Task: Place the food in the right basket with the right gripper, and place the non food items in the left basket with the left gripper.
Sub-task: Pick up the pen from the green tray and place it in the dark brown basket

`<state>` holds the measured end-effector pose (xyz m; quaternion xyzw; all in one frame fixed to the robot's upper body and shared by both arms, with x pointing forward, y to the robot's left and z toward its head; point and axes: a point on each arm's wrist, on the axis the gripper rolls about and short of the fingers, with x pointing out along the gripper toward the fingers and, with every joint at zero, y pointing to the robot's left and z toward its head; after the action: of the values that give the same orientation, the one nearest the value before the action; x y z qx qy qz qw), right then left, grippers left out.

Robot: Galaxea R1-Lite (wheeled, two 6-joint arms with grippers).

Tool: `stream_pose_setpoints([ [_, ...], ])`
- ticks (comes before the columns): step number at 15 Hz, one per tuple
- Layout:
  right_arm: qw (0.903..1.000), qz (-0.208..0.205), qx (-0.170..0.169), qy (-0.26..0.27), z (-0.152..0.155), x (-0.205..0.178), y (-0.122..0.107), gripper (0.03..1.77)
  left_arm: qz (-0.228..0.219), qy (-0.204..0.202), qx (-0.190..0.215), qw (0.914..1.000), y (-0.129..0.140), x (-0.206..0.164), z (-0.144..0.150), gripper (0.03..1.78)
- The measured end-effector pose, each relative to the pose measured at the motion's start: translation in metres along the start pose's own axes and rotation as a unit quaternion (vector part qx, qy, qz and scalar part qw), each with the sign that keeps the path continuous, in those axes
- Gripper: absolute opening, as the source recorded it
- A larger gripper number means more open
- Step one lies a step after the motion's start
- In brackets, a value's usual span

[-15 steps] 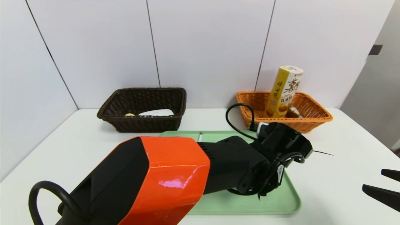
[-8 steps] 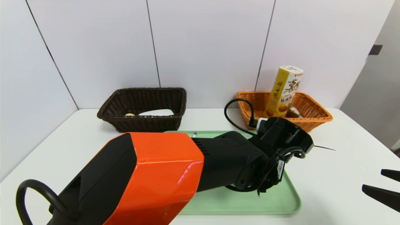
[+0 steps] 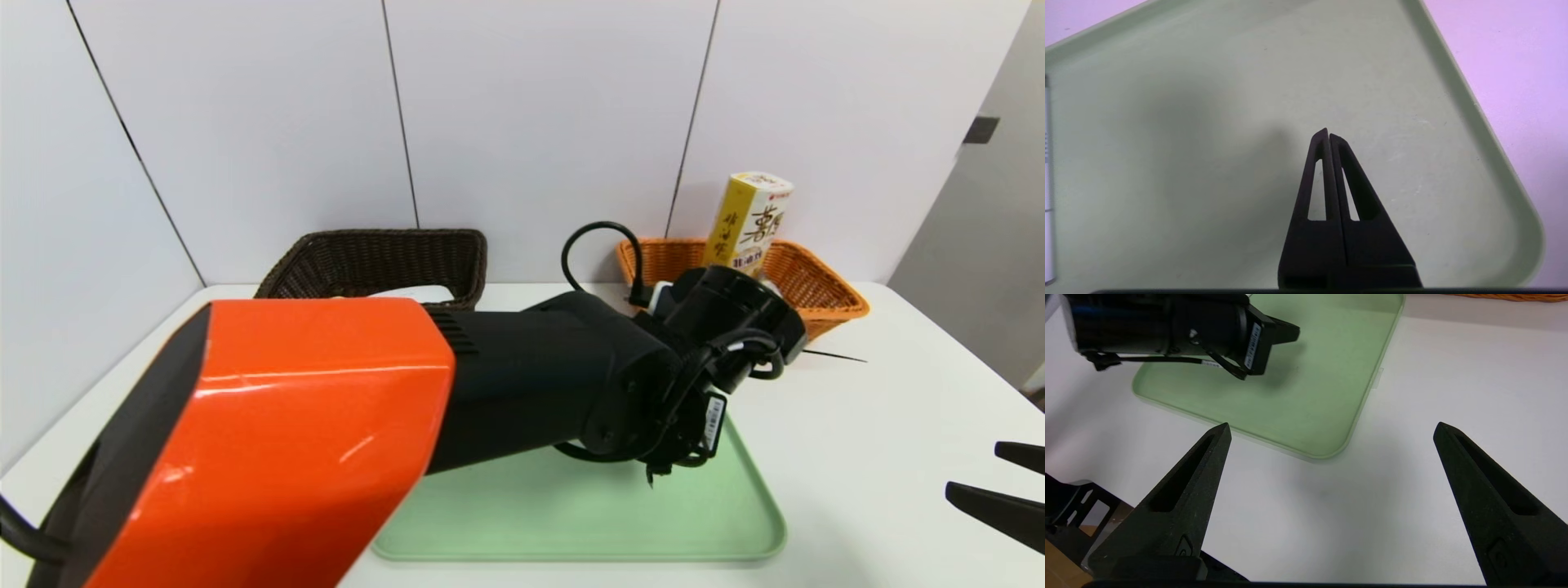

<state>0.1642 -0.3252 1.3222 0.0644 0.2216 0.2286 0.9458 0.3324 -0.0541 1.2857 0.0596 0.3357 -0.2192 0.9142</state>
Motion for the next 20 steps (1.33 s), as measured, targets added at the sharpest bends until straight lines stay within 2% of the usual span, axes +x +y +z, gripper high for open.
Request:
stream_pose_setpoints([
  [3,1.0000,0.002,0.000,0.000,0.000,0.000,0.000,1.71,0.023,0.002,-0.019,0.9995,0.032,-0.016,0.018,0.04],
  [5,1.0000,0.003,0.001,0.001,0.000,0.000,0.000,1.71,0.046,0.006,-0.036,0.9983,0.058,-0.024,0.028,0.42],
  [7,1.0000,0.004,0.000,0.001,0.000,0.000,0.000,1.71,0.064,0.008,-0.052,0.9966,0.078,-0.028,0.035,0.71],
  [11,1.0000,0.002,0.002,0.002,-0.001,0.000,0.000,1.71,0.092,0.025,-0.064,0.9934,0.104,-0.026,0.033,1.11],
  [15,1.0000,0.002,0.002,0.001,-0.001,0.000,0.000,1.71,0.119,0.051,-0.072,0.9891,0.123,-0.011,0.023,1.36],
  [20,1.0000,0.000,0.000,0.000,-0.001,0.000,0.000,1.71,0.142,0.079,-0.092,0.9823,0.136,0.015,0.011,1.52],
])
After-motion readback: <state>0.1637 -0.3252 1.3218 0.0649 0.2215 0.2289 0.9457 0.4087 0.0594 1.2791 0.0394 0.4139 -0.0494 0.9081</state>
